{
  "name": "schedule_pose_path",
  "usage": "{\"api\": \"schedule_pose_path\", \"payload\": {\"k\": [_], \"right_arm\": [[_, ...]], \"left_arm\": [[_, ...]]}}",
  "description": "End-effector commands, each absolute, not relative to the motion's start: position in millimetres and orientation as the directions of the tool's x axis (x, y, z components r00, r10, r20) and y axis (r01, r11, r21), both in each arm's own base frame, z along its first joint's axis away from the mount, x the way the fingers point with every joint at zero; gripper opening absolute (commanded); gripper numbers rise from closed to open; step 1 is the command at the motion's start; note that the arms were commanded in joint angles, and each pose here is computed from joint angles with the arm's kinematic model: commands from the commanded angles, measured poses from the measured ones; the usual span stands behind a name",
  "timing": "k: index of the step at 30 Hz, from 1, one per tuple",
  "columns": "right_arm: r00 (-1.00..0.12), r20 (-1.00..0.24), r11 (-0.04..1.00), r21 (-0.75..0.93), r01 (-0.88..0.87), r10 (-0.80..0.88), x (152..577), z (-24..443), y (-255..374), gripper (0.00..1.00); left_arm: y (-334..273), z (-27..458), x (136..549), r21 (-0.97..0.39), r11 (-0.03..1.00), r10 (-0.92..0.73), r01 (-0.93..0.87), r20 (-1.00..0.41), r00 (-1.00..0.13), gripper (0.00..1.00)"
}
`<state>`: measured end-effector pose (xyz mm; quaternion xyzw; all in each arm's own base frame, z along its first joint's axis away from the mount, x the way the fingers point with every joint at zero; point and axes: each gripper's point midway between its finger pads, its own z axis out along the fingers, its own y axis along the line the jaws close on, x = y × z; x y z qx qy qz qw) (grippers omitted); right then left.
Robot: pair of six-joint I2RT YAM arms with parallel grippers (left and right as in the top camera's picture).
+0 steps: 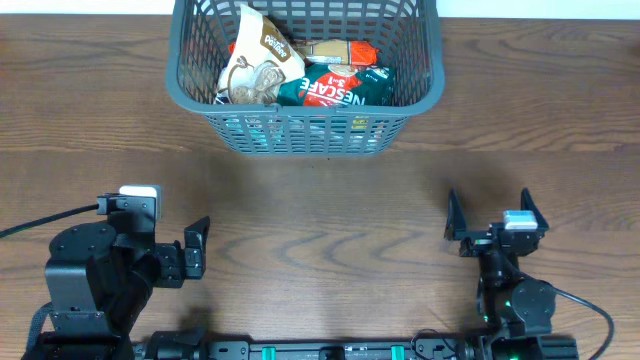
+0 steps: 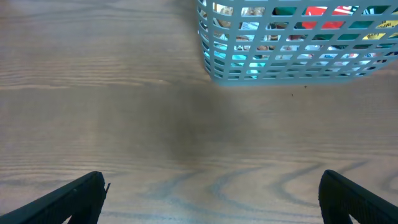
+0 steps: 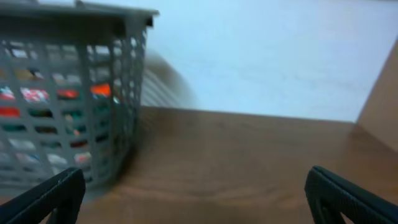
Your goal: Pack container
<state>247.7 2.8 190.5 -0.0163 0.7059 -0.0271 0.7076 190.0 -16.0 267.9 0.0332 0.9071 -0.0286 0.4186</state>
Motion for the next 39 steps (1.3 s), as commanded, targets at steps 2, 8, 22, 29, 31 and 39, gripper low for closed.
{"api": "schedule_pose_path", "payload": {"k": [2, 8, 22, 29, 31, 39], "right_arm": [[-0.016, -1.0, 0.999, -0.028, 0.04, -0.027, 247, 171, 0, 0.99], [-0.063, -0.998, 0.999, -0.024, 0.044, -0.021, 246, 160, -1, 0.99], [-0.063, -0.998, 0.999, -0.023, 0.034, -0.021, 246, 160, 0, 0.99], [-0.063, -0.998, 0.999, -0.023, 0.034, -0.021, 246, 160, 0, 0.99], [-0.063, -0.998, 0.999, -0.023, 0.033, -0.021, 246, 160, 0, 0.99], [-0.063, -0.998, 0.999, -0.023, 0.033, -0.021, 246, 160, 0, 0.99]], "left_arm": [[-17, 269, 190, -0.037, 0.996, 0.024, 0.081, -0.765, -0.644, 0.99], [-17, 269, 190, -0.037, 0.996, 0.024, 0.081, -0.765, -0.644, 0.99], [-17, 269, 190, -0.037, 0.996, 0.024, 0.081, -0.765, -0.644, 0.99], [-17, 269, 190, -0.037, 0.996, 0.024, 0.081, -0.765, -0.644, 0.99], [-17, 269, 190, -0.037, 0.996, 0.024, 0.081, -0.765, -0.644, 0.99], [-17, 269, 190, -0.037, 0.996, 0.024, 0.081, -0.765, -0.644, 0.99]]}}
